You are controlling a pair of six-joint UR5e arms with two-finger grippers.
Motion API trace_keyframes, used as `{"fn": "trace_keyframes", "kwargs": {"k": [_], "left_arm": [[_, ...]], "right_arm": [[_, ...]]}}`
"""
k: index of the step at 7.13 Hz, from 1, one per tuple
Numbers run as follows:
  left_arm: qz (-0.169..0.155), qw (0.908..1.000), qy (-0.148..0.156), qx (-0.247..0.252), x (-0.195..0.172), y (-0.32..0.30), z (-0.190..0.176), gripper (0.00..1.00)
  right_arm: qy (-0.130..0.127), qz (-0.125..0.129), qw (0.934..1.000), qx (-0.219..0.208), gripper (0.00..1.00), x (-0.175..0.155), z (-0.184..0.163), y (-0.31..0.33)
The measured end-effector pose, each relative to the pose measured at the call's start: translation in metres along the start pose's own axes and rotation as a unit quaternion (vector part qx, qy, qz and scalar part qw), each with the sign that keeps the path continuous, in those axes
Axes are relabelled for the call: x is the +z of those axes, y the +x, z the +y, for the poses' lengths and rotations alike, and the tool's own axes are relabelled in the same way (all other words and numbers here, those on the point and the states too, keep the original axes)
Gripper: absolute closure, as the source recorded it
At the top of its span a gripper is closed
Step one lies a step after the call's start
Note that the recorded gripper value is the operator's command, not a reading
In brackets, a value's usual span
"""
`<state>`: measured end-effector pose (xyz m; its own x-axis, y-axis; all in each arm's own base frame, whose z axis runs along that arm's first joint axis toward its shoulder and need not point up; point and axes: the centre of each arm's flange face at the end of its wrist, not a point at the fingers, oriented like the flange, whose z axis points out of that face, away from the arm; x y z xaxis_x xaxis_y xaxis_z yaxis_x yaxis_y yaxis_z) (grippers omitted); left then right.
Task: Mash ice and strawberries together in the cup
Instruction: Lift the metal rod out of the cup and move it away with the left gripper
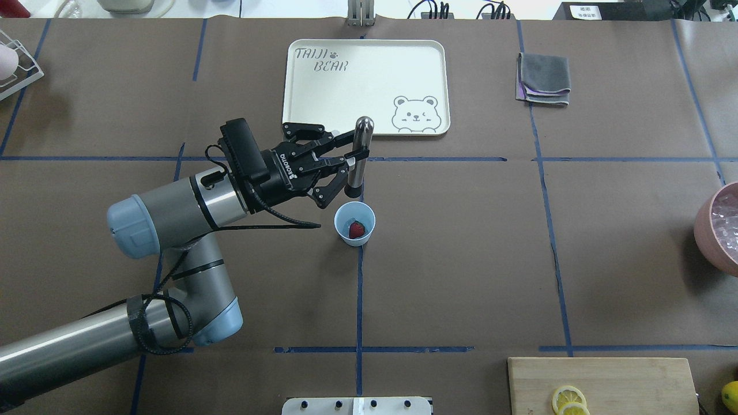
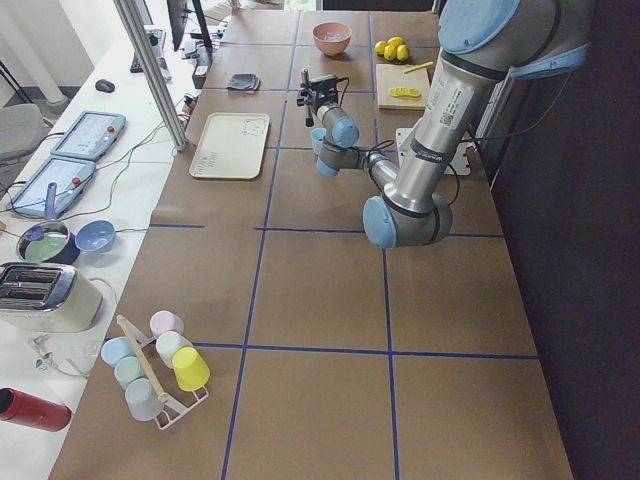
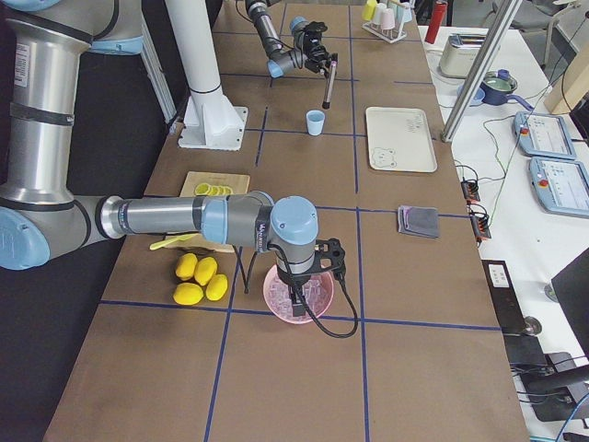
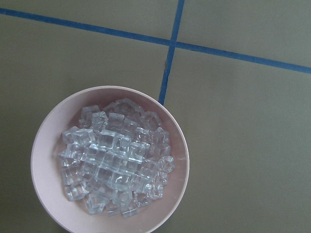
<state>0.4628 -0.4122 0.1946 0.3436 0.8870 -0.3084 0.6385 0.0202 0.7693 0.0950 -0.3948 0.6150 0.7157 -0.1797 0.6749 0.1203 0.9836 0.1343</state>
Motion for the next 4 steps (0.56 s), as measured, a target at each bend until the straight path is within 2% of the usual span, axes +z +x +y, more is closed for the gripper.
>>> {"fn": "trace_keyframes", "kwargs": {"k": [2,4], "left_arm": [[-0.037,0.9964,-0.076,-0.009,0.008,0.003,-0.041,1.00],[-0.081,0.9820,-0.171,-0.001,0.013,0.001,-0.070,1.00]], "right_arm": [[0.001,0.000,1.0000,-0.001,0.00,-0.001,-0.001,-0.001],[0.001,0.000,1.0000,-0.001,0.00,0.000,-0.001,-0.001]]}}
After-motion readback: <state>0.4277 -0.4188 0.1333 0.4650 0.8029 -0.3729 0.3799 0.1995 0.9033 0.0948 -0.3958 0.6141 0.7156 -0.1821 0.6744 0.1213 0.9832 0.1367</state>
